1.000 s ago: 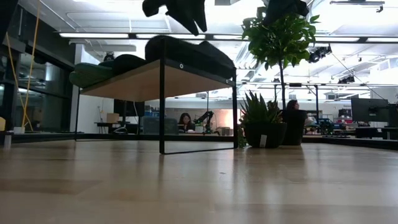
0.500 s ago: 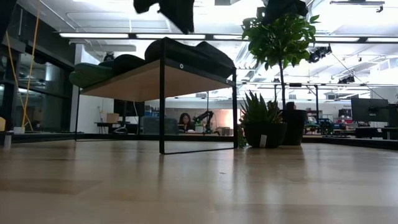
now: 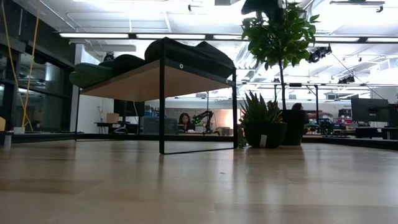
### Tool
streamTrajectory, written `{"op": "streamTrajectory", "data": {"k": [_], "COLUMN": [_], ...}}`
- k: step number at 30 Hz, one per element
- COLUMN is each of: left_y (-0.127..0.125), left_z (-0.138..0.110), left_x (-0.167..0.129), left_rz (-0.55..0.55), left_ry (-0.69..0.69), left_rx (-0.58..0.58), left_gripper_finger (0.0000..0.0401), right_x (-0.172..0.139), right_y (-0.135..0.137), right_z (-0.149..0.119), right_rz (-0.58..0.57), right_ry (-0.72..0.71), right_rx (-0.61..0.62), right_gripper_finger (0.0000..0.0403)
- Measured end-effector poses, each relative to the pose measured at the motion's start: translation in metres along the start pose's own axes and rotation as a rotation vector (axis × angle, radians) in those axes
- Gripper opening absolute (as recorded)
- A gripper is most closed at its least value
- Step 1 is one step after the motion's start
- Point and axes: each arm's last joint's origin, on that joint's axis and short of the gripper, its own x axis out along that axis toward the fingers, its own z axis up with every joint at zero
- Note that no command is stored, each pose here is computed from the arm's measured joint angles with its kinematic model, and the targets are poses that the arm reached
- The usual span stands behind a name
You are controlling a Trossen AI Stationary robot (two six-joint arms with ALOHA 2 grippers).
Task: Pick and place slippers onto the shelf
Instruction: Put the black pair of slippers on the shelf
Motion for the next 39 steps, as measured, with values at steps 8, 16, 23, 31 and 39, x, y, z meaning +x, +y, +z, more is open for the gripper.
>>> {"op": "streamTrajectory", "data": {"k": [8,16,23,31,39], "left_y": [-0.003,-0.04,-0.066,-0.065,-0.063], "left_z": [-0.017,-0.01,-0.016,-0.023,-0.025], "left_x": [-0.041,-0.047,-0.054,-0.068,-0.071], "left_rz": [-0.134,-0.24,-0.179,-0.115,-0.114], "left_ry": [-0.072,-0.033,0.084,0.07,0.067], "left_rx": [-0.244,-0.262,-0.264,-0.312,-0.315], "left_gripper_finger": [0.0006,0.0002,0.0001,0.0001,0.0001], "right_x": [0.043,0.071,0.073,0.073,0.089], "right_y": [-0.014,-0.014,-0.008,-0.012,-0.014], "right_z": [-0.002,-0.005,-0.006,-0.004,-0.006], "right_rz": [-0.016,-0.002,-0.008,-0.014,-0.008], "right_ry": [0.174,0.253,0.235,0.222,0.266], "right_rx": [0.028,0.027,-0.003,0.004,0.004], "right_gripper_finger": [0.0023,0.001,0.0,0.0,0.0]}}
